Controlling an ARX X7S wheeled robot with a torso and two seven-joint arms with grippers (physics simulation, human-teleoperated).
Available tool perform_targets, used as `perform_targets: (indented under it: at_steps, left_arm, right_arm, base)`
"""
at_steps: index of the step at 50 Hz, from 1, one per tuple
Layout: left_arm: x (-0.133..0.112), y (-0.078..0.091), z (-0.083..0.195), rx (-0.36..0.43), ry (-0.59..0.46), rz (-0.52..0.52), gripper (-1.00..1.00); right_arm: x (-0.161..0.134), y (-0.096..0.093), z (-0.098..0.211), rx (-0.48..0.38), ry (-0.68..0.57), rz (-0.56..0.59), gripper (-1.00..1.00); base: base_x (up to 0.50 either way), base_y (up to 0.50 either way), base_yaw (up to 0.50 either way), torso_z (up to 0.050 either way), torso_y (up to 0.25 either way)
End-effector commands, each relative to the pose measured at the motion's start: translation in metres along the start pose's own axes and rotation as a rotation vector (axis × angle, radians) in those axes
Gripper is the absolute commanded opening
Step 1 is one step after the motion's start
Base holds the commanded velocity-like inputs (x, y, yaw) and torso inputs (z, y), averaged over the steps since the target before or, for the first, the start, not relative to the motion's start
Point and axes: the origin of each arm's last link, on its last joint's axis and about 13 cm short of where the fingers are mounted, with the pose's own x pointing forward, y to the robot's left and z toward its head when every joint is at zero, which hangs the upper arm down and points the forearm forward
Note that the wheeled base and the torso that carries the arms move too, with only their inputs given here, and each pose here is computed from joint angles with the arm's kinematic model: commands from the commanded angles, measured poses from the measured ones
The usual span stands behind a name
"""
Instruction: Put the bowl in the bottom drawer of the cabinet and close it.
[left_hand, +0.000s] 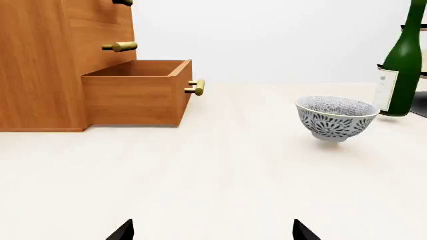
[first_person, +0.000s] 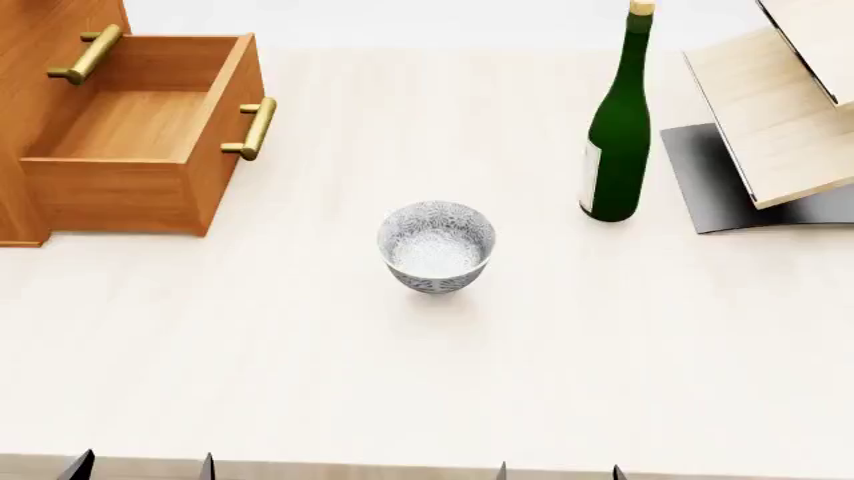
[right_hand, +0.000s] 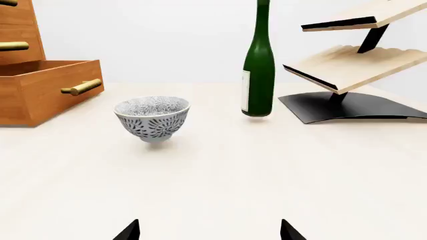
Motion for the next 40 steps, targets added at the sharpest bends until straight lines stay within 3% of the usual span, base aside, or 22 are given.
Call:
perform_targets:
  at_steps: [1,13,15,23,25,28,29,30,31,32,40]
  left_arm:
    - [0.000,0.000,0.000,-0.012,0.006,0.003,1.00]
    - [-0.002,0.000,0.003,-0.064,0.014,0.027,1.00]
    - [-0.003,0.001,0.009,-0.102,0.015,0.044,1.00]
    - [-0.012,0.002,0.041,-0.085,-0.073,0.053,1.00]
    - [-0.034,0.003,0.063,-0.084,-0.124,0.054,1.00]
    - [-0.050,0.003,0.062,-0.083,-0.134,0.065,1.00]
    - [-0.079,0.009,0.058,-0.046,-0.175,0.083,1.00]
    - [-0.099,0.009,0.052,-0.054,-0.166,0.086,1.00]
    - [-0.099,0.009,0.053,-0.052,-0.167,0.087,1.00]
    - [-0.099,0.009,0.053,-0.054,-0.168,0.085,1.00]
    - [-0.099,0.009,0.055,-0.054,-0.173,0.084,1.00]
  right_arm:
    - [-0.001,0.000,0.000,-0.013,0.003,-0.003,1.00]
    - [-0.004,0.000,0.003,-0.017,0.000,0.006,1.00]
    - [-0.004,0.000,0.003,-0.014,0.005,0.007,1.00]
    - [-0.005,0.002,0.010,-0.018,0.022,0.005,1.00]
    - [-0.004,0.000,0.029,-0.001,0.032,0.008,1.00]
    - [-0.001,-0.002,0.048,-0.026,0.025,0.009,1.00]
    - [0.019,-0.015,0.103,0.021,-0.121,0.013,1.00]
    - [0.018,-0.012,0.138,0.006,-0.200,0.032,1.00]
    - [0.001,-0.009,0.152,-0.014,-0.200,0.052,1.00]
    - [0.000,-0.009,0.145,-0.028,-0.097,0.050,1.00]
    - [0.000,-0.010,0.144,-0.029,-0.093,0.048,1.00]
  base:
    - [0.00,0.00,0.00,0.000,0.000]
    - [0.00,0.00,0.00,0.000,0.000]
    - [0.00,0.00,0.00,0.000,0.000]
    - [0.00,0.00,0.00,0.000,0.000]
    - [0.00,0.00,0.00,0.000,0.000]
    - [0.00,0.00,0.00,0.000,0.000]
    - [0.00,0.00,0.00,0.000,0.000]
    - [0.00,0.00,0.00,0.000,0.000]
    - [0.00,0.00,0.00,0.000,0.000]
    - [0.00,0.00,0.00,0.000,0.000]
    - [0.00,0.00,0.00,0.000,0.000]
